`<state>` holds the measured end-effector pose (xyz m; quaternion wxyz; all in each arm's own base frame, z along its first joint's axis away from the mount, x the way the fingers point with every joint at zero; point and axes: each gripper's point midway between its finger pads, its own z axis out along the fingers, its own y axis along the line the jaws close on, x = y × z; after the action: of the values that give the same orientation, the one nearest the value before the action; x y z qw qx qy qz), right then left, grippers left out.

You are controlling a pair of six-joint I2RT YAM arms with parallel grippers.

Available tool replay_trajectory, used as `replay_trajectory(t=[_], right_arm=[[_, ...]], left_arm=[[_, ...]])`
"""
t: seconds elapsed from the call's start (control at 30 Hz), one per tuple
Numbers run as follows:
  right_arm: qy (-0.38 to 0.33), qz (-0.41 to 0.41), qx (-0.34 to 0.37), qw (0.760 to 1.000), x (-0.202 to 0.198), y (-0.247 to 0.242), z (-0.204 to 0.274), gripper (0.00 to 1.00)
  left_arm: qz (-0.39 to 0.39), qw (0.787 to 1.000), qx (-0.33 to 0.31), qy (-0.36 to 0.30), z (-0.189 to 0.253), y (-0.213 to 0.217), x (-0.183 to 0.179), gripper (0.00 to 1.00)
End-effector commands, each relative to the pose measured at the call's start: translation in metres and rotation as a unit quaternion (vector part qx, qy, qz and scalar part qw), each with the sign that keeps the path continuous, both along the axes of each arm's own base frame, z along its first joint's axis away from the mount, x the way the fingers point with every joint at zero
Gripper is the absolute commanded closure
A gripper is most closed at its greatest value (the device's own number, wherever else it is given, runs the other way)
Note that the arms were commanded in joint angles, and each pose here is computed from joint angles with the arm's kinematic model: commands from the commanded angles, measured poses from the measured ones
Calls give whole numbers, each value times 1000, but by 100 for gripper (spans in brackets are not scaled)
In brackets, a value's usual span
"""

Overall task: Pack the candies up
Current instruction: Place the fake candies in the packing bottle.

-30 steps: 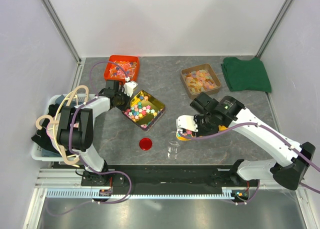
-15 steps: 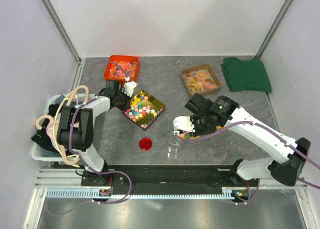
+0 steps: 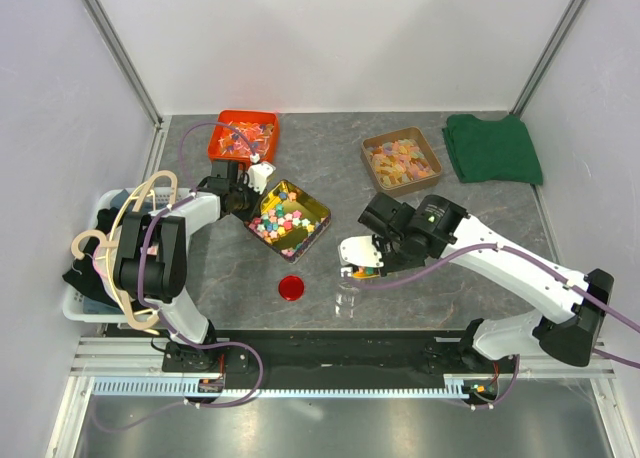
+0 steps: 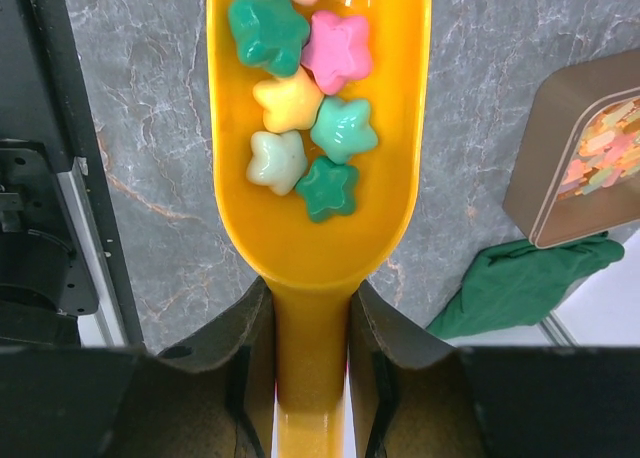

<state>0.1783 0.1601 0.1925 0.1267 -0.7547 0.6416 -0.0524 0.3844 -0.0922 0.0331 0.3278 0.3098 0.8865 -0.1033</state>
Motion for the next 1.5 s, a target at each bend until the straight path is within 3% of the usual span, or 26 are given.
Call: replay_trajectory(t=[0.0, 1.47], right_arm=[[-6, -10, -44, 999, -8, -21, 11, 100], [-62, 12, -89, 994, -5, -34, 14, 100]], left_arm=[[-11, 999, -23, -25, 15, -8, 17, 98], [-14, 999, -25, -15, 13, -9, 17, 98]])
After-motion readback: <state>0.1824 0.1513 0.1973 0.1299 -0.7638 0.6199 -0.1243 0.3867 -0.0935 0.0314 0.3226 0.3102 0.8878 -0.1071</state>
